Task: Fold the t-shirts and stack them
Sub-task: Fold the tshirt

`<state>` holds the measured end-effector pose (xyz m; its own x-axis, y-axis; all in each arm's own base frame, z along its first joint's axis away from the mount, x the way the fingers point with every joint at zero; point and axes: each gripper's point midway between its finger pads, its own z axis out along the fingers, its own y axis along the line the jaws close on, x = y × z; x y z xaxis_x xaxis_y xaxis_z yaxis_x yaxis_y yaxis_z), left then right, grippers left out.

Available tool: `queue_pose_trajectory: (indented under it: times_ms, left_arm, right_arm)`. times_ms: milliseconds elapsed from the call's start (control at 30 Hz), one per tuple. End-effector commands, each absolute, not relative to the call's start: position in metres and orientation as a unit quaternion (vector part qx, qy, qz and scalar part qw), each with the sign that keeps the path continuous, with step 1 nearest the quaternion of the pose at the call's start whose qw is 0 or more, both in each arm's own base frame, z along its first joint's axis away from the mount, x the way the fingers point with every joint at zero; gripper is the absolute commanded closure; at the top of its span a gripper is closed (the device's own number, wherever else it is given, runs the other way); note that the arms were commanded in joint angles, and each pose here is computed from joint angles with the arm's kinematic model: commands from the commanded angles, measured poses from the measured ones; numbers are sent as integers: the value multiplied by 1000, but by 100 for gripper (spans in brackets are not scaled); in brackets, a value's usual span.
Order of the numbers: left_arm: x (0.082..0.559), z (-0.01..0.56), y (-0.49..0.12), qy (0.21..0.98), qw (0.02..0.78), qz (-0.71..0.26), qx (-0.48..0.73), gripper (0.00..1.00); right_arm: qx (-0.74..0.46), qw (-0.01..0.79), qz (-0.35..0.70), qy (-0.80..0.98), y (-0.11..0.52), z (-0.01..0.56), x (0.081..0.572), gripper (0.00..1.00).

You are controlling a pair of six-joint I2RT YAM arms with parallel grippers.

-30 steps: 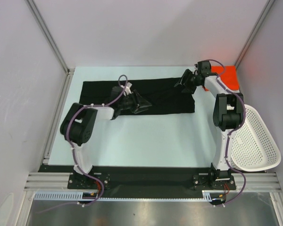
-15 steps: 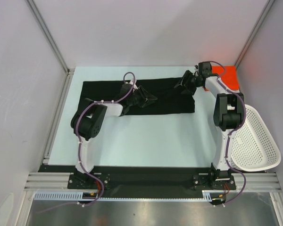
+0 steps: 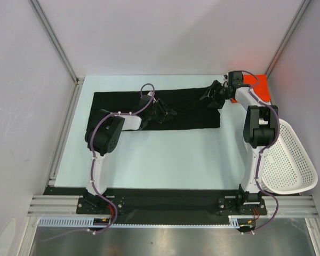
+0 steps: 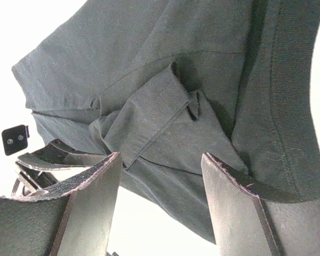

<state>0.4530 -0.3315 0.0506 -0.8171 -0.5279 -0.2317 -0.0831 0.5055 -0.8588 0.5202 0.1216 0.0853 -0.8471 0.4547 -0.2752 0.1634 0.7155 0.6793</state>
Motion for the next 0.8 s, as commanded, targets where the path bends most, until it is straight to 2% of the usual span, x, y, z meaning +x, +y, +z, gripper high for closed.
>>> queue_pose_trajectory:
  times_ms: [0,500,600,633,767]
  left_arm:
    - [464,55,-335,831,254,-461,-180,54]
    - [457,32,-343,857,216,-432,-181,53]
    - [461,36,-347,854,217,-439,-177,62]
    - [463,39,-348,852,218,-442,-177,69]
    - [470,60,-351,847,230,-449,-168,84]
  right_arm:
    - [156,238,348,893,120,103,525,33]
    - [163,234,365,886,132,99,543,33]
    - [169,227,362,888,134,94,545,34]
    - [170,226,358,890,134,92,545,34]
    - [184,220,344,894,130,84,546,39]
